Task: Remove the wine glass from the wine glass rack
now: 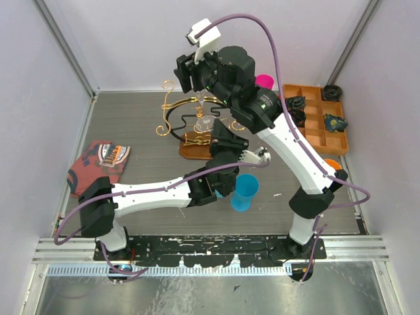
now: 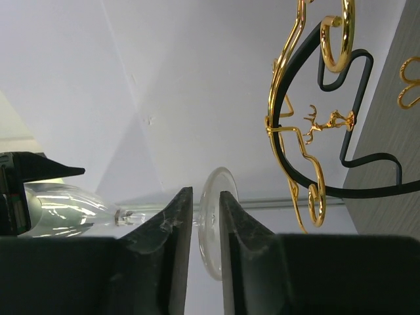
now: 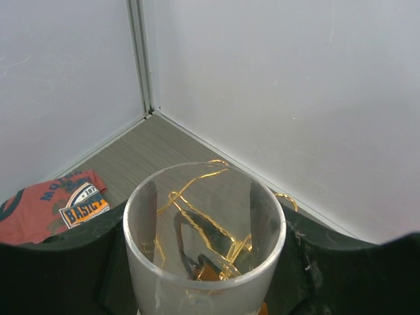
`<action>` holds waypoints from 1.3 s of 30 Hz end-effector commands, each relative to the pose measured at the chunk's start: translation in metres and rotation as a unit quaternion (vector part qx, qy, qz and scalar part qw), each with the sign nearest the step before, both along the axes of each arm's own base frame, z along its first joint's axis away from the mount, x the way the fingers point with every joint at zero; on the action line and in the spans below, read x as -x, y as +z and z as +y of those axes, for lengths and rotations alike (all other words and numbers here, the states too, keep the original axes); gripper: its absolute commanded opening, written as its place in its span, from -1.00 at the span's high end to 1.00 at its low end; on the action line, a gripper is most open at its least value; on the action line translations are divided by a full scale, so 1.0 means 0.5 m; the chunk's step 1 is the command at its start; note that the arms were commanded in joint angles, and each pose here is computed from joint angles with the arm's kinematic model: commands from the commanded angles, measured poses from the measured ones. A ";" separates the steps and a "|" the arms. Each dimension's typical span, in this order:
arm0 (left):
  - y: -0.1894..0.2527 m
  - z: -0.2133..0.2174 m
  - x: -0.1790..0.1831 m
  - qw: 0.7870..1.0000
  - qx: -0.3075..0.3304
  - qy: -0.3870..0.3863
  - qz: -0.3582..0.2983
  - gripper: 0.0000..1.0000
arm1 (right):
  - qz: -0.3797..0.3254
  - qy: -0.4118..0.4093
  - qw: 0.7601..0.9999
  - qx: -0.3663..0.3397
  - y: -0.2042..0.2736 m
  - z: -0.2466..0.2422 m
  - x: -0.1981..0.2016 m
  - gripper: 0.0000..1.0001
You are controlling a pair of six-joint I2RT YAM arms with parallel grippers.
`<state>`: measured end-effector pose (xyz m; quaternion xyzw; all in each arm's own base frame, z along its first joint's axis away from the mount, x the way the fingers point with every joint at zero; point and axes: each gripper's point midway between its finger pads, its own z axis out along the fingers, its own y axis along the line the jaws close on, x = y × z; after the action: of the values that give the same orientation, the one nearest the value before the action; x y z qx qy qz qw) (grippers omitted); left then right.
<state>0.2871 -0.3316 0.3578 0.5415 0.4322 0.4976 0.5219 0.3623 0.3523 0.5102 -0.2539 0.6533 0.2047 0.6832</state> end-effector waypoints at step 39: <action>0.185 0.243 0.015 0.793 0.543 0.033 0.276 -0.96 | -0.075 -0.383 0.913 -0.119 -0.216 -0.627 -0.042 0.39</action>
<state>0.3087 -0.2149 0.4754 0.2725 0.7235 0.1553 0.6150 0.4035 0.0560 0.3345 0.0231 0.7264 -0.0355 0.6859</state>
